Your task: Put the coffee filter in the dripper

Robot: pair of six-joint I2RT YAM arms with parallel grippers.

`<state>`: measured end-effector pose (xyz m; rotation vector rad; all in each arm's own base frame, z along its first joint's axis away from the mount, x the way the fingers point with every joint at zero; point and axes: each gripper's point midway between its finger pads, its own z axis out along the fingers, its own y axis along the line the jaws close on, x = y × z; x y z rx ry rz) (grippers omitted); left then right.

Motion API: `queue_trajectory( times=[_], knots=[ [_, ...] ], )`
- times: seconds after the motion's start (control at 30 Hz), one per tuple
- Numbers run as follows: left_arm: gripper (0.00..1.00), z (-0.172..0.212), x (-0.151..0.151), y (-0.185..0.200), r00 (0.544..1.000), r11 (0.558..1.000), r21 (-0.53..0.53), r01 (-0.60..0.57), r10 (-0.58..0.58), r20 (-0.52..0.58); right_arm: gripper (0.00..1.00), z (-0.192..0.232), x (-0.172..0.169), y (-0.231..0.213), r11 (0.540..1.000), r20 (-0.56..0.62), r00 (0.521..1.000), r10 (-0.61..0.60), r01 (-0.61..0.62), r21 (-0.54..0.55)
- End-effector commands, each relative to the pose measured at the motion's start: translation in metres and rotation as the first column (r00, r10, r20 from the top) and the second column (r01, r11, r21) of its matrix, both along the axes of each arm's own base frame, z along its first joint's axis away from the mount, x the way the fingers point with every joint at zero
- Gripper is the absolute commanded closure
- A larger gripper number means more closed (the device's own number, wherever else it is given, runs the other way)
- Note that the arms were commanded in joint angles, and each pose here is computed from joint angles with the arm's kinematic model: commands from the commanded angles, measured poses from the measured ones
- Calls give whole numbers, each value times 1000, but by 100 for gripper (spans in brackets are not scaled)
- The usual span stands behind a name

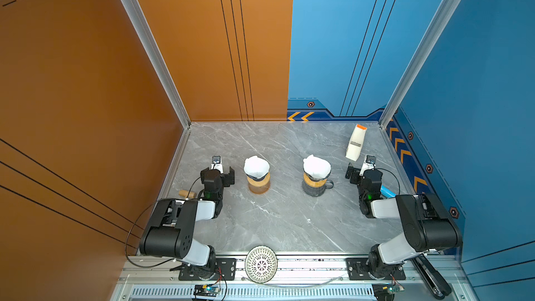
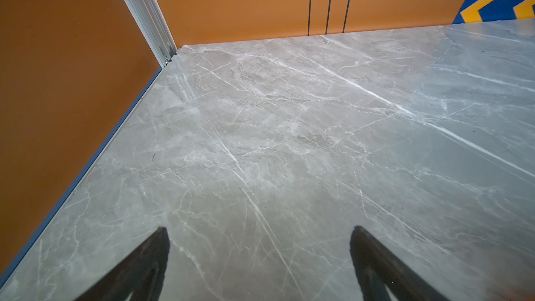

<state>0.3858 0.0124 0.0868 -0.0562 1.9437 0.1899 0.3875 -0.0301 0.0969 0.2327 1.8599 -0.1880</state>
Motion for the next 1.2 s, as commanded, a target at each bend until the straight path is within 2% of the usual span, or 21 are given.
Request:
queue_trajectory(
  times=[0.0, 0.1, 0.3, 1.17],
  knots=[
    [2, 6, 5, -5, 998, 999, -13, 36, -35, 60, 0, -1, 0, -1, 1000, -17, 1000, -10, 9, -17],
    [2, 5, 5, -6, 997, 999, -16, 43, -42, 57, 0, -1, 0, -1, 1000, -15, 1000, -11, 10, -16],
    [2, 3, 9, 6, 999, 999, -31, -14, 15, 31, 0, -1, 0, -1, 1000, -15, 1000, -10, 10, -17],
    [2, 3, 10, 3, 1000, 999, -40, 12, -11, 30, 0, -1, 0, 0, 1000, -15, 1000, -9, 9, -15]
  ],
)
